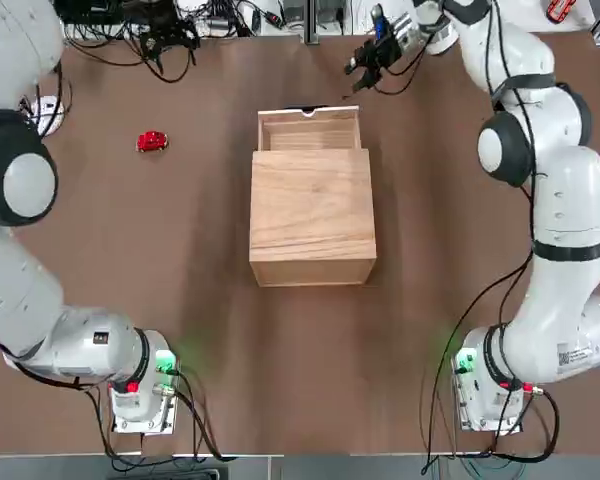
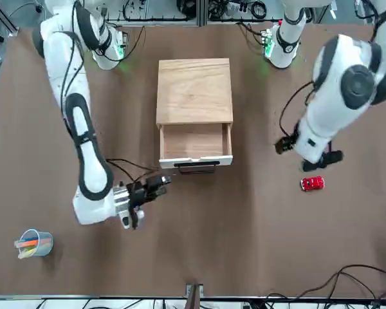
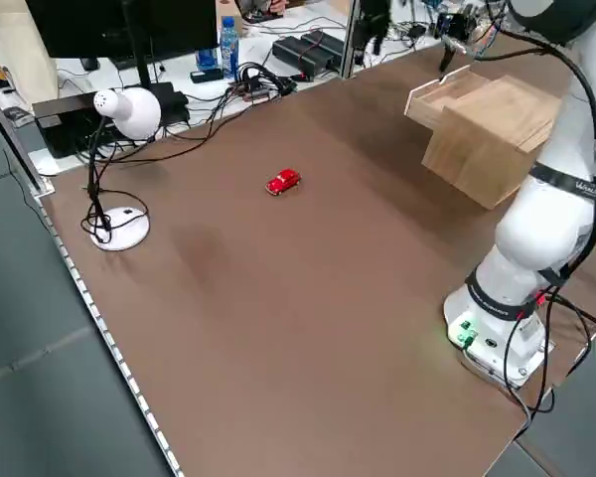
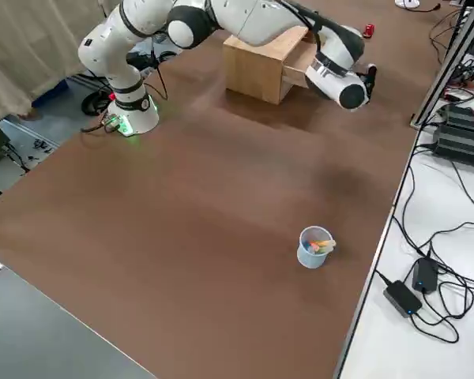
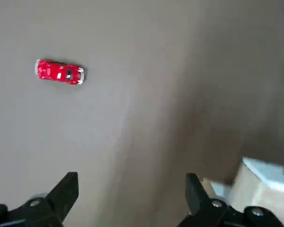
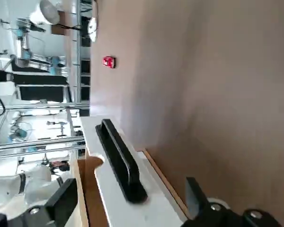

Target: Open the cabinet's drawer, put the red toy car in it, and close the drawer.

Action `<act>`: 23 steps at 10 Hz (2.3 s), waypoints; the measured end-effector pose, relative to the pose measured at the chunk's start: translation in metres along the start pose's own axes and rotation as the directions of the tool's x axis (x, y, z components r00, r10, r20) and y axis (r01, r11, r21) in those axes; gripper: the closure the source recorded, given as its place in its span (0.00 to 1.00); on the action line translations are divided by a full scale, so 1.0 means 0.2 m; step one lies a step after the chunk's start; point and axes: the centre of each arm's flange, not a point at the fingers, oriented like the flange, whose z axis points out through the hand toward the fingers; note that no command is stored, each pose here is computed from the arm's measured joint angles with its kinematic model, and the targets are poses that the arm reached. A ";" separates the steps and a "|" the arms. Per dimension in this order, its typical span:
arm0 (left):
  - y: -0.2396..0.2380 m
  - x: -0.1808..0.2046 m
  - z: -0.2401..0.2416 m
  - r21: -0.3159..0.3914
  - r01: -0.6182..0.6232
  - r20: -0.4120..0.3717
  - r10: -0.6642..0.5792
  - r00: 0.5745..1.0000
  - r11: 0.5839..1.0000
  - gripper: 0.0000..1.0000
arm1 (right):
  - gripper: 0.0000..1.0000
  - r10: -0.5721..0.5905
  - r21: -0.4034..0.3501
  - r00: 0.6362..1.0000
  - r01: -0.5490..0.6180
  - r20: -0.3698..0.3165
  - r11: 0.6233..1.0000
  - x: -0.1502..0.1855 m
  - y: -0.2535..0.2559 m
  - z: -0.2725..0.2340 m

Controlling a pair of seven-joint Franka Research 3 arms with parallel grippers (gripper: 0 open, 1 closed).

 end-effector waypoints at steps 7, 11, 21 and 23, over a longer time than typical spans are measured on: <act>-0.65 0.28 0.61 -0.161 0.702 -0.022 -0.714 0.700 0.693 0.06 | 0.00 -0.014 -0.516 0.997 0.055 0.082 0.855 -0.18 -0.26 -0.92; -0.98 0.38 0.94 -0.165 0.858 0.060 -0.863 0.501 0.487 0.00 | 0.00 0.133 -0.738 0.990 -0.064 0.036 0.672 -0.38 -0.39 -1.33; -0.97 0.50 1.39 -0.119 0.896 0.079 -0.896 0.437 0.427 0.05 | 0.00 0.250 -0.767 0.905 -0.424 -0.343 0.482 -0.62 -0.80 -1.76; -0.97 0.50 1.40 -0.120 0.896 0.077 -0.896 0.437 0.427 0.26 | 0.01 0.247 -0.789 0.911 -0.409 -0.330 0.459 -0.70 -0.98 -1.76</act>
